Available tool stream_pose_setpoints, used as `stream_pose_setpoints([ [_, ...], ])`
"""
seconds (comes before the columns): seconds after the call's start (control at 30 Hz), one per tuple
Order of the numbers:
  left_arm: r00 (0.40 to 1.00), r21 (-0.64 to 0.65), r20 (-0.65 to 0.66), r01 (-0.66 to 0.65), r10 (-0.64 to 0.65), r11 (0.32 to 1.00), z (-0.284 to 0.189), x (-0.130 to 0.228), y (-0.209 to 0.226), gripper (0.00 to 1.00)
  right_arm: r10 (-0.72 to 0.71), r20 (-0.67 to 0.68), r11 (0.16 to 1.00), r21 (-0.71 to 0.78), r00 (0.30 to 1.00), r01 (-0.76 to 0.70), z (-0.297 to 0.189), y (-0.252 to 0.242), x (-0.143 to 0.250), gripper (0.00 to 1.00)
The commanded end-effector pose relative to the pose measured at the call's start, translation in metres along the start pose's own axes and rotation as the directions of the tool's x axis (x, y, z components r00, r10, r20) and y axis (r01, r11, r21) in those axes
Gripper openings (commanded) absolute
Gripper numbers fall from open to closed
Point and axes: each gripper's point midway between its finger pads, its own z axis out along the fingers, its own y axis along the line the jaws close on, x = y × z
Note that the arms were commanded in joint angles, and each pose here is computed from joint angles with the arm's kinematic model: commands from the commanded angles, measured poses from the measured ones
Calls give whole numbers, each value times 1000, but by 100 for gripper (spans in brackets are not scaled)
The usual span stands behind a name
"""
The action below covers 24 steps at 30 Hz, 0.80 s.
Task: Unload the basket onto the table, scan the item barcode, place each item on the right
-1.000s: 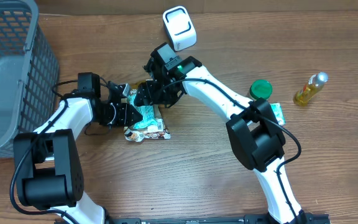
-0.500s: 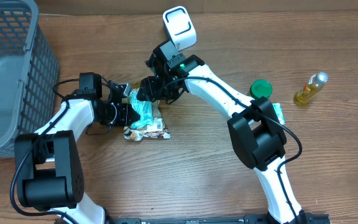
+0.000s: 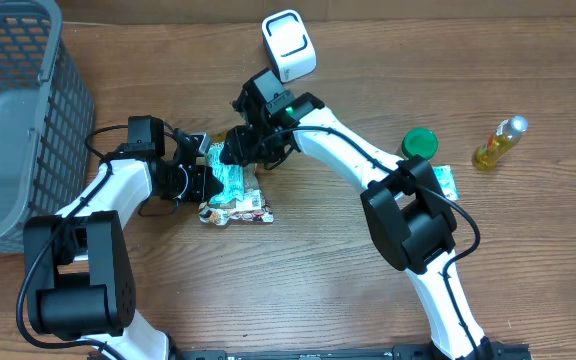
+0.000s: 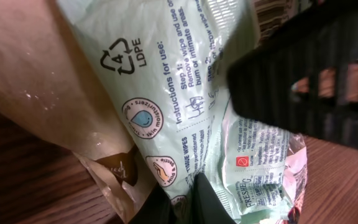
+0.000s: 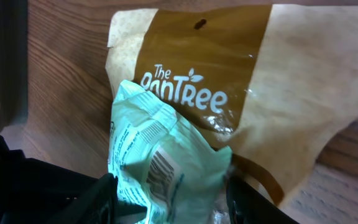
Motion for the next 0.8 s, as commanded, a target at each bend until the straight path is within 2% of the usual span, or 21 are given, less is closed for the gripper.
stream_pose_setpoints([
  [0.0, 999, -96, -41, -12, 8, 995, 6, 13, 17, 6, 4, -40, 1000, 18, 999, -3, 18, -6, 17, 53],
  [0.2, 999, -96, -39, -12, 8, 995, 6, 12, 18, 6, -3, -33, 1000, 16, 999, 4, 19, -5, 15, 40],
  [0.47, 998, -93, -56, -4, -2, 996, 12, 16, 20, 4, 0, -43, 1000, -17, 999, -1, 17, -1, 16, 40],
  [0.63, 999, -85, -52, -5, 0, 996, 11, 15, 18, 6, 5, -65, 995, -96, 998, -12, 12, 8, 15, 24],
  [0.77, 1000, -46, -30, -1, 0, 999, -1, 4, 8, 19, -20, -61, 986, -167, 998, 10, -1, 17, 8, 8],
])
